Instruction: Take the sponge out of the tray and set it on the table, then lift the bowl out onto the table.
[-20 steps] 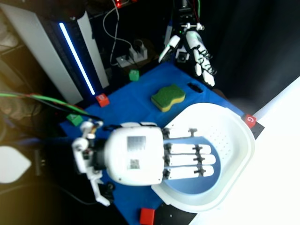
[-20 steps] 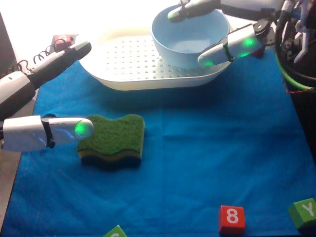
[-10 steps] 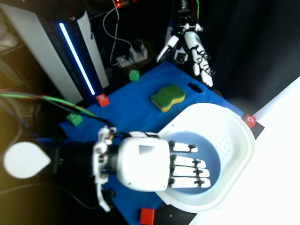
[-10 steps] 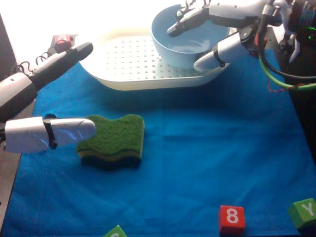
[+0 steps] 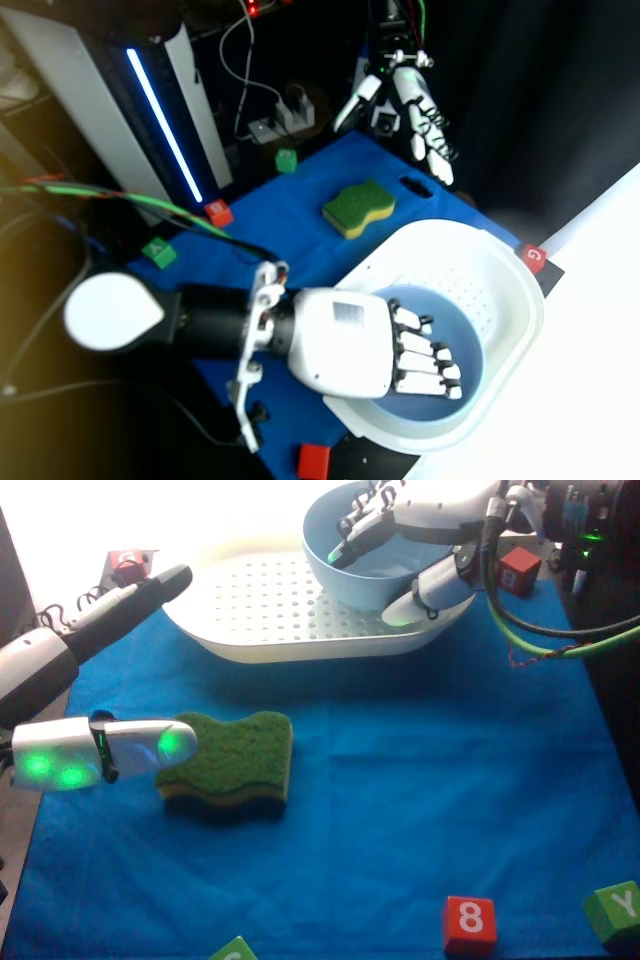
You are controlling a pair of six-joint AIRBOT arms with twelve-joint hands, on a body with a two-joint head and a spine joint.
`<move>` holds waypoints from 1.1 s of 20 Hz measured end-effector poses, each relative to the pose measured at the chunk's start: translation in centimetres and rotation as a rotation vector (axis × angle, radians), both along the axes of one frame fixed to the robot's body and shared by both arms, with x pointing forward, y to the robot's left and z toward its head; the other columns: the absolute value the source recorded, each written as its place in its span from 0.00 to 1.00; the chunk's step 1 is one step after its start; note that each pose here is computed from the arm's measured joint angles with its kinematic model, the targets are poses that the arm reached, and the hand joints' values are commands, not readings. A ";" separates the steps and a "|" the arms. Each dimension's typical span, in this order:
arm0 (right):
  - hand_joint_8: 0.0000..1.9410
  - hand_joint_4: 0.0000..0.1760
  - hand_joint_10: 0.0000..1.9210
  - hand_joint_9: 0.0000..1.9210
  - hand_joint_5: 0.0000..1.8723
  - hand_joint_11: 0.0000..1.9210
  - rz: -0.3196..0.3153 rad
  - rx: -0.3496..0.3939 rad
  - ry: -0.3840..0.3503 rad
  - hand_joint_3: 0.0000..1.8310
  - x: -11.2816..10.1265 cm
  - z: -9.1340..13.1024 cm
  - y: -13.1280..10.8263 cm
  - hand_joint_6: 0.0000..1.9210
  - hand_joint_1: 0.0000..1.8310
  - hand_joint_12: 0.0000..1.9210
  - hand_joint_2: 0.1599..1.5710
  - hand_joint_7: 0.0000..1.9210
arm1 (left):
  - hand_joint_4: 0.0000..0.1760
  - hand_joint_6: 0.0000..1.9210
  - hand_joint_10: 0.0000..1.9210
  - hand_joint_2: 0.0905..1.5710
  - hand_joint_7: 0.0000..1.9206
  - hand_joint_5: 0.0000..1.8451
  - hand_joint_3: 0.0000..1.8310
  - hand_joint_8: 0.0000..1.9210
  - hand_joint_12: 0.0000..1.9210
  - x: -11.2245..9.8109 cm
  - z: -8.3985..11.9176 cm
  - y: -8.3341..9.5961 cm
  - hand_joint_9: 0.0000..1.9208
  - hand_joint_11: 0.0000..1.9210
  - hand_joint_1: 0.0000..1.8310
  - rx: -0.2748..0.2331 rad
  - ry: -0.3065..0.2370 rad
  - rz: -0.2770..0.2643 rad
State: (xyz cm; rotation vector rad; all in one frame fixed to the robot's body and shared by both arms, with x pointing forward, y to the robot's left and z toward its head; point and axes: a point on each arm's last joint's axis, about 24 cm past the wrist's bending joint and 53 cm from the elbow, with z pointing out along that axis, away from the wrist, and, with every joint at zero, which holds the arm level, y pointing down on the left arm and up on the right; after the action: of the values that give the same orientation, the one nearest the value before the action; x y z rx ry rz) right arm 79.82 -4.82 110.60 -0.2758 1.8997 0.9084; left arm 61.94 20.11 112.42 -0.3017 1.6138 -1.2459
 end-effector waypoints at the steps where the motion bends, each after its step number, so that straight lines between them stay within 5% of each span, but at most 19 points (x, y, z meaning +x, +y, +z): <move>1: 0.00 0.79 0.00 0.12 0.26 0.00 0.001 -0.002 0.000 0.00 0.0 -0.1 0.1 0.00 0.39 0.29 0.67 0.15 | 1.00 0.00 0.00 0.58 0.00 0.00 0.00 0.00 0.00 0.0 0.0 0.0 0.00 0.00 0.26 0.000 0.000 -0.002; 2: 0.00 0.80 0.00 0.12 0.25 0.00 -0.002 -0.006 0.000 0.00 0.0 -0.1 0.1 0.00 0.42 0.29 0.67 0.15 | 1.00 0.00 0.00 0.59 0.00 0.00 0.01 0.00 0.00 0.0 0.0 0.0 0.00 0.00 0.26 -0.002 0.000 0.001; 7: 0.00 0.53 0.00 0.16 0.27 0.01 -0.008 -0.013 0.001 0.00 0.1 -0.4 0.2 0.00 0.50 0.40 0.62 0.18 | 1.00 0.00 0.00 0.59 0.00 0.00 0.00 0.00 0.00 0.0 0.2 0.1 0.00 0.00 0.29 -0.009 -0.003 0.002; 10: 0.00 0.54 0.01 0.19 0.28 0.04 0.008 -0.040 0.015 0.00 -0.2 -1.2 0.9 0.00 0.53 0.42 0.63 0.20 | 1.00 0.00 0.00 0.59 0.00 0.00 0.00 0.00 0.00 0.0 0.2 0.0 0.00 0.00 0.27 -0.011 -0.004 0.001; 11: 0.00 0.43 0.01 0.21 0.29 0.07 0.016 -0.047 0.020 0.00 -0.4 -1.4 1.2 0.00 0.55 0.41 0.62 0.21 | 1.00 0.00 0.00 0.59 0.00 0.00 0.00 0.00 0.00 0.0 0.2 0.0 0.00 0.00 0.26 -0.013 -0.005 0.001; 12: 0.00 0.16 0.01 0.27 0.34 0.12 0.023 -0.056 0.018 0.00 -0.5 -1.6 1.5 0.00 0.58 0.39 0.63 0.24 | 1.00 0.00 0.00 0.59 0.00 0.00 0.00 0.00 0.00 0.0 0.3 0.0 0.00 0.00 0.28 -0.014 -0.005 0.002; 13: 0.00 0.02 0.01 0.31 0.36 0.16 0.027 -0.055 0.018 0.00 -0.6 -1.6 1.7 0.00 0.60 0.38 0.63 0.26 | 1.00 0.00 0.00 0.59 0.00 0.00 0.00 0.00 0.00 0.0 0.3 0.0 0.00 0.00 0.27 -0.016 -0.005 0.001; 14: 0.00 0.00 0.22 0.40 0.41 0.29 0.034 -0.059 0.017 0.00 -0.7 -1.7 1.9 0.01 0.64 0.55 0.65 0.35 | 1.00 0.00 0.00 0.60 0.00 0.00 0.00 0.00 0.00 0.0 0.3 0.0 0.00 0.00 0.27 -0.017 -0.006 0.001; 15: 0.07 0.00 0.68 0.36 0.47 0.39 0.037 -0.061 0.016 0.00 -0.8 -1.7 1.9 0.44 0.63 0.88 0.70 0.42 | 1.00 0.00 0.00 0.60 0.00 0.00 0.00 0.00 0.00 0.0 0.3 0.0 0.00 0.00 0.27 -0.017 -0.006 0.001; 16: 0.71 0.00 0.86 0.36 0.44 0.45 0.038 -0.060 0.016 0.00 -0.8 -1.7 1.9 0.55 0.65 0.93 0.76 0.34 | 1.00 0.00 0.00 0.60 0.00 0.00 0.00 0.00 0.00 0.0 0.3 0.0 0.00 0.00 0.27 -0.018 -0.005 0.001; 17: 0.89 0.00 0.97 0.40 0.40 0.55 0.038 -0.060 0.016 0.00 -0.8 -1.7 1.9 0.69 0.61 0.99 0.77 0.24 | 1.00 0.00 0.00 0.60 0.00 0.00 0.00 0.00 0.00 0.0 0.3 0.0 0.00 0.00 0.26 -0.018 -0.006 0.001; 19: 0.97 0.00 1.00 0.43 0.38 0.56 0.036 -0.054 0.014 0.00 -0.7 -1.4 1.9 0.72 0.60 1.00 0.78 0.27 | 1.00 0.00 0.00 0.61 0.00 0.00 0.00 0.00 0.00 -0.1 0.1 -0.2 0.00 0.00 0.28 -0.026 -0.001 0.001; 20: 0.85 0.00 1.00 0.40 0.33 0.52 0.037 -0.053 0.014 0.00 -0.7 -1.4 1.9 0.77 0.63 1.00 0.81 0.32 | 1.00 0.00 0.00 0.61 0.00 0.00 0.00 0.00 0.00 -0.1 0.1 -0.3 0.00 0.00 0.27 -0.026 0.000 -0.003; 21: 0.97 0.00 1.00 0.45 0.24 0.56 0.039 -0.053 0.014 0.00 -0.7 -1.4 2.0 0.84 0.75 1.00 0.75 0.31 | 1.00 0.00 0.00 0.61 0.00 0.00 0.00 0.00 0.00 -0.2 0.1 -0.3 0.00 0.00 0.29 -0.029 0.000 -0.005; 22: 0.99 0.00 1.00 0.49 0.30 0.60 0.042 -0.052 0.014 0.01 -0.8 -1.4 2.1 0.83 0.61 1.00 0.81 0.34 | 1.00 0.00 0.00 0.62 0.00 0.00 0.01 0.00 0.00 -0.1 0.1 -0.3 0.00 0.00 0.29 -0.030 0.000 -0.004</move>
State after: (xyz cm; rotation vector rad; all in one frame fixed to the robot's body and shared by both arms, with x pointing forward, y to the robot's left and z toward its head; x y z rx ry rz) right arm 79.02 -2.77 109.23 -0.3428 1.9392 0.8918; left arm 61.80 19.79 112.52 -0.3170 1.5978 -1.2742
